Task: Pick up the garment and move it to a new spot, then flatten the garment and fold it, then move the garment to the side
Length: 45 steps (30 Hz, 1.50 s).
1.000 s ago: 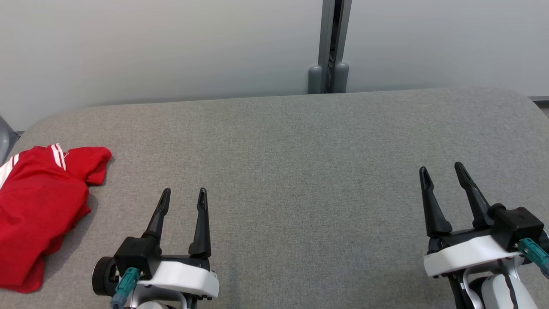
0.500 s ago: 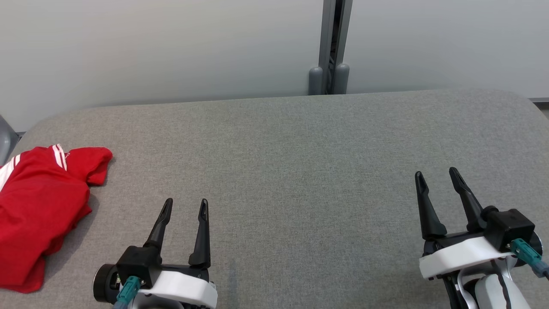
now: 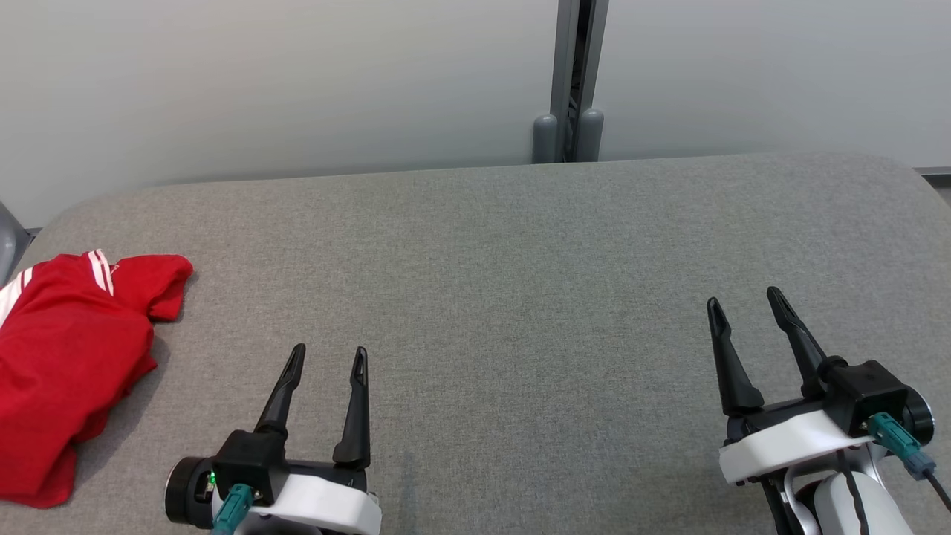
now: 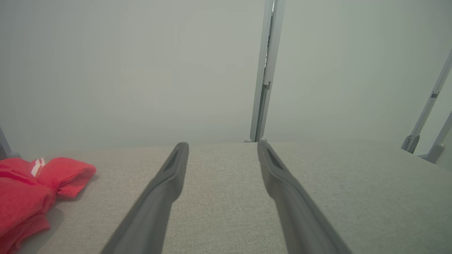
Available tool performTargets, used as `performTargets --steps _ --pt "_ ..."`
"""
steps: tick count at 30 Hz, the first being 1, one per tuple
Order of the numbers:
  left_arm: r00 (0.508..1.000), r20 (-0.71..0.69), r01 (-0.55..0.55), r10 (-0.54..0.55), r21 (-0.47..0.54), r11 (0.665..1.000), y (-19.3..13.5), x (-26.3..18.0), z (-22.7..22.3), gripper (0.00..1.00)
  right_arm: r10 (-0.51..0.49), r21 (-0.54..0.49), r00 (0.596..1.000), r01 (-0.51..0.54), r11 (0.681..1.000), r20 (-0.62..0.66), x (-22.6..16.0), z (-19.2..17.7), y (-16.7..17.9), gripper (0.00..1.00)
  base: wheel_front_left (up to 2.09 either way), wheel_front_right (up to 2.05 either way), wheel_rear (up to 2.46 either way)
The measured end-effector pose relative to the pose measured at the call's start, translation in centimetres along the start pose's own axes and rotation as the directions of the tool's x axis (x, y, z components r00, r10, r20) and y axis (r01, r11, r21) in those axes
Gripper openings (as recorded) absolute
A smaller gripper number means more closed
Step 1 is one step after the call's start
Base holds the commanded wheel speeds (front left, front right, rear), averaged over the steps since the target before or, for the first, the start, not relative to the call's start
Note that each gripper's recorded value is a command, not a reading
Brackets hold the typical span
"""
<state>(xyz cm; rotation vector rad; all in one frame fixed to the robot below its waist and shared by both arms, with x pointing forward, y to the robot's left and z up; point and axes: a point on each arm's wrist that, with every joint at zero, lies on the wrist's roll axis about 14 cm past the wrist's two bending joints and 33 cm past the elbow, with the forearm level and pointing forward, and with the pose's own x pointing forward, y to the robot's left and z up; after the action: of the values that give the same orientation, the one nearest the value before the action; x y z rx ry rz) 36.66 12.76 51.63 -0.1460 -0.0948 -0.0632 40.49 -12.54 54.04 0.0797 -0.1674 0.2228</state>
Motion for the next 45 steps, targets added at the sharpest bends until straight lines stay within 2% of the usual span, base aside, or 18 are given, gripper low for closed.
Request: performTargets --steps 37,45 --pt "1.000 -0.014 -0.005 0.005 -0.013 1.000 0.0 -0.3 -0.4 1.00 -0.002 0.007 1.000 0.002 1.000 0.008 0.1 0.3 0.0 1.00 0.00 0.00 0.00" --pt "0.998 -0.018 -0.065 0.065 -0.009 0.998 1.9 -1.0 -0.4 1.00 0.052 0.022 0.999 -0.052 0.998 -0.014 1.2 -0.8 1.8 1.00 0.00 0.00 0.00"
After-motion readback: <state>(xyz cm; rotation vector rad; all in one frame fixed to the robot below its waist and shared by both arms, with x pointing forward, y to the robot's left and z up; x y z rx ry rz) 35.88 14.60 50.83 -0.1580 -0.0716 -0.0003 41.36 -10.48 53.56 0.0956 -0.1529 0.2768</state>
